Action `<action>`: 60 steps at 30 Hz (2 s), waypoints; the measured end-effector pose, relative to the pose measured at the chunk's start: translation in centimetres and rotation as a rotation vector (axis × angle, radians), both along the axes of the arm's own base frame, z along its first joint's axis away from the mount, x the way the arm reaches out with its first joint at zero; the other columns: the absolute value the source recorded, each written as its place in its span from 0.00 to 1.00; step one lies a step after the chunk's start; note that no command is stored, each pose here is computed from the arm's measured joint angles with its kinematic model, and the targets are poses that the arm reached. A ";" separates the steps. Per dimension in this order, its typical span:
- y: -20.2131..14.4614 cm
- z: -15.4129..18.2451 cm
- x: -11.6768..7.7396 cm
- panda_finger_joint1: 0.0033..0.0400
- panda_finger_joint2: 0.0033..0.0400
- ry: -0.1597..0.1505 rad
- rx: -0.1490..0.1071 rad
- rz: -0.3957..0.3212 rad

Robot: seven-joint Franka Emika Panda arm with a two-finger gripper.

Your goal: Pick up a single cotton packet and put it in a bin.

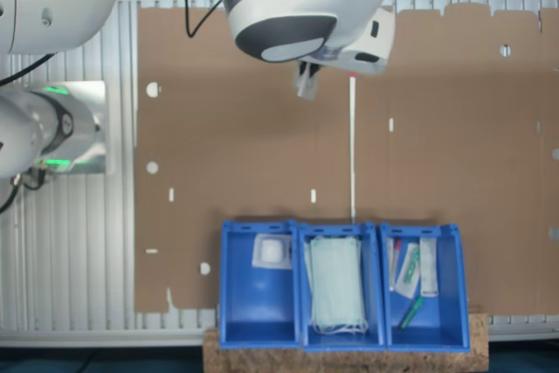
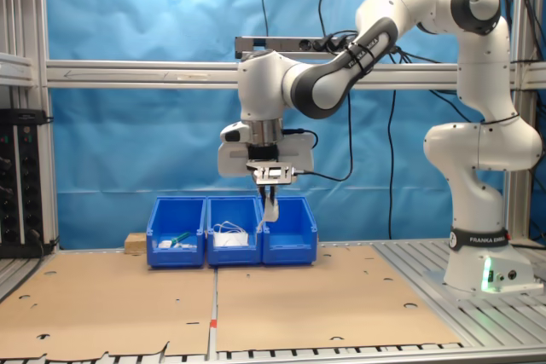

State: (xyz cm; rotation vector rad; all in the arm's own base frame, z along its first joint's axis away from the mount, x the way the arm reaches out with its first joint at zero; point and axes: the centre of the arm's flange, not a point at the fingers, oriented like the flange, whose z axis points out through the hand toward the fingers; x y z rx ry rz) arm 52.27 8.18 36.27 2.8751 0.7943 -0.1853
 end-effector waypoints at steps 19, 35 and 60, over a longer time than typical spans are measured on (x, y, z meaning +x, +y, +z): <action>-10.4 0.6 -1.8 0.03 0.03 0.041 -0.099 -0.054; -17.3 0.7 -5.6 0.03 0.03 0.045 -0.167 0.007; -25.7 -0.2 -8.1 0.03 0.03 0.071 -0.287 -0.022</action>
